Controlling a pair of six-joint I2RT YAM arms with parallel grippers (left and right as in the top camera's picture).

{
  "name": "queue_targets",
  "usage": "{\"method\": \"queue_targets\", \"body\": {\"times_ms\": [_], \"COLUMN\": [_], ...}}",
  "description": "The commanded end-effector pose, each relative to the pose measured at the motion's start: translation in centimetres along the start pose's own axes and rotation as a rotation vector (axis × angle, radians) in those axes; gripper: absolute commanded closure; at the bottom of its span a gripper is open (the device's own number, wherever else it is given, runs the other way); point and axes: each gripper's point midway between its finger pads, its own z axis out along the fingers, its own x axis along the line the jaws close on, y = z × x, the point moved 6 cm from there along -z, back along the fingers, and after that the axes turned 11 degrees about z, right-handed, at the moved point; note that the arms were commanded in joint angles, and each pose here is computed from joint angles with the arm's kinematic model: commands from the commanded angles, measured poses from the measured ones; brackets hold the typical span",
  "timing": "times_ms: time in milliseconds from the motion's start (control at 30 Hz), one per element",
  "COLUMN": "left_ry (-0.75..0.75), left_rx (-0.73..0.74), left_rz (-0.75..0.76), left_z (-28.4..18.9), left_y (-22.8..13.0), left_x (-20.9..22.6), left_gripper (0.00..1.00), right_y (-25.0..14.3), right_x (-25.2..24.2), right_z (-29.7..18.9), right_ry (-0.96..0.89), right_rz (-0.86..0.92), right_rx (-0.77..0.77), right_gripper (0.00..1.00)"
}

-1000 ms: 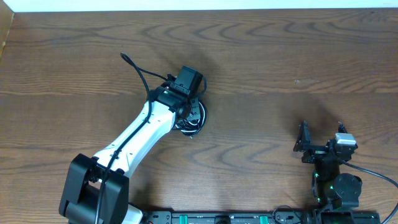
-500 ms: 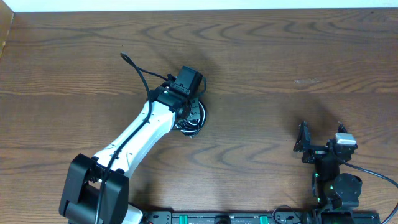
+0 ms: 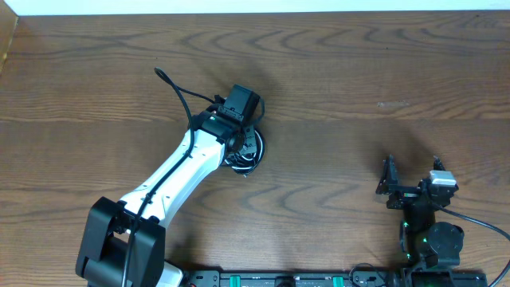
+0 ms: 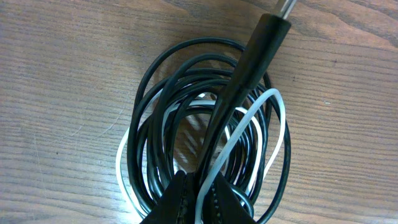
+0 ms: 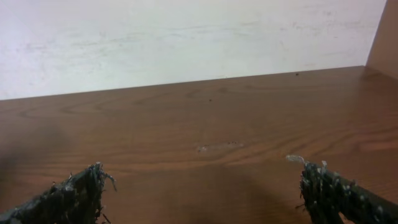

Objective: Untangle cables

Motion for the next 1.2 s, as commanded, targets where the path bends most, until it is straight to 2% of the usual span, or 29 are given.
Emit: {"method": "queue_targets", "body": {"times_ms": [0,333,400,467,533,633,700,800,933,1033,1167], "left_ry": [0.022,0.003,-0.036,-0.136,-0.177,-0.177,-0.176,-0.082,-0.015,-0.004,0.021], "left_rx": [0.005,0.008,0.01,0.019,0.018,0.018,0.016,-0.004,-0.006,0.001,0.027], "left_rz": [0.012,0.05,0.069,0.127,0.158,0.158,0.158,0.136,0.061,0.026,-0.112], "left_z": [0.4,0.4,0.4,0.3,0.3,0.3,0.3,0.4,0.5,0.5,0.6], "left_y": [-0.1,-0.1,0.0,-0.1,0.0,0.0,0.0,0.3,0.3,0.5,0.6], "left_x": [0.4,0.2,-0.3,-1.5,-1.9,-1.9,-1.9,-0.9,0.2,1.2,3.3], "left_gripper": [0.92,0.92,0.92,0.92,0.83,0.45,0.34,0.32,0.28,0.27,0.26], "right_y": [-0.1,-0.1,-0.1,-0.1,-0.1,-0.1,0.0,-0.5,-0.7,-0.2,2.1], "right_x": [0.1,0.1,0.1,0.1,0.1,0.1,0.2,1.8,4.9,5.4,6.0], "right_z": [0.0,0.0,0.0,0.0,0.0,0.0,0.0,-0.2,-1.1,-1.4,-2.0], "right_ry": [0.006,0.006,0.006,0.007,0.007,0.006,0.011,0.154,0.435,0.471,0.471], "right_rz": [-0.006,-0.006,-0.006,-0.005,-0.003,-0.003,-0.002,0.004,0.128,0.179,0.19], "right_rx": [0.004,0.004,0.004,0.004,0.004,0.003,-0.001,0.046,0.12,0.121,0.109], "right_gripper": [0.01,0.01,0.01,0.01,0.01,0.01,0.01,0.01,0.01,0.01,0.01]}}
